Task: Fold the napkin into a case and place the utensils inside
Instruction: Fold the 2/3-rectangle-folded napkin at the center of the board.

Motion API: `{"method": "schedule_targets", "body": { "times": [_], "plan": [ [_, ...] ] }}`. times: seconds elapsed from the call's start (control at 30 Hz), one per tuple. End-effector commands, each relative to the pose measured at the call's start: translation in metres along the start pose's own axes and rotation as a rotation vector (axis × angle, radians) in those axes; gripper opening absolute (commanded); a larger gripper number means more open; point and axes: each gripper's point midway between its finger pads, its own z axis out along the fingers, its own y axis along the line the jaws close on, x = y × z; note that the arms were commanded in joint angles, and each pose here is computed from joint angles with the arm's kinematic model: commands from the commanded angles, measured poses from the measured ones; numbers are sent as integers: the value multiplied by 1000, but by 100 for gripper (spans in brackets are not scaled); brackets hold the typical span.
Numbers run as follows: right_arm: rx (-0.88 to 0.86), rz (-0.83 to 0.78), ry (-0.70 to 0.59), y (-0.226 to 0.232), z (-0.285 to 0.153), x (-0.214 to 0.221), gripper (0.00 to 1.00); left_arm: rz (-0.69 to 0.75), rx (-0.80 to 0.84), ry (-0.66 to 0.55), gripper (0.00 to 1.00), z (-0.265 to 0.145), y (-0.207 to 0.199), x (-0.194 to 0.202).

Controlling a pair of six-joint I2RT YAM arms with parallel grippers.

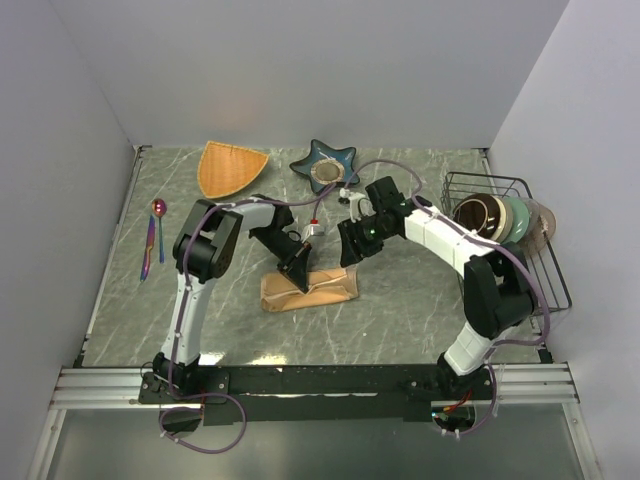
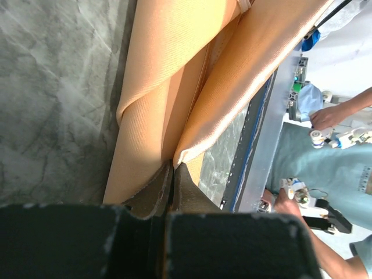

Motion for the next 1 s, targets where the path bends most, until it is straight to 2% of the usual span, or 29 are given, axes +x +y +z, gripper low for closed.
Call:
{"method": "schedule_targets", "body": {
  "times": [0.0,0.17,0.3,0.43,0.93,0.97],
  "plan": [
    [-4,-253,-91,22,-10,-29,59,32,-64,45,1,5,28,5],
    [24,-554,-135,45,7,-28,70,11,-52,61,1,8,31,12],
    [64,-736,-102,48,26,-19,72,6,-60,62,1,8,35,14],
    [86,-794,-72,45,43,-13,72,8,-66,67,1,9,37,15],
    [13,-816,61,41,71,14,70,3,-69,62,1,9,41,12],
    [11,-820,75,40,74,16,66,2,-68,63,1,10,41,12]
  ]
}}
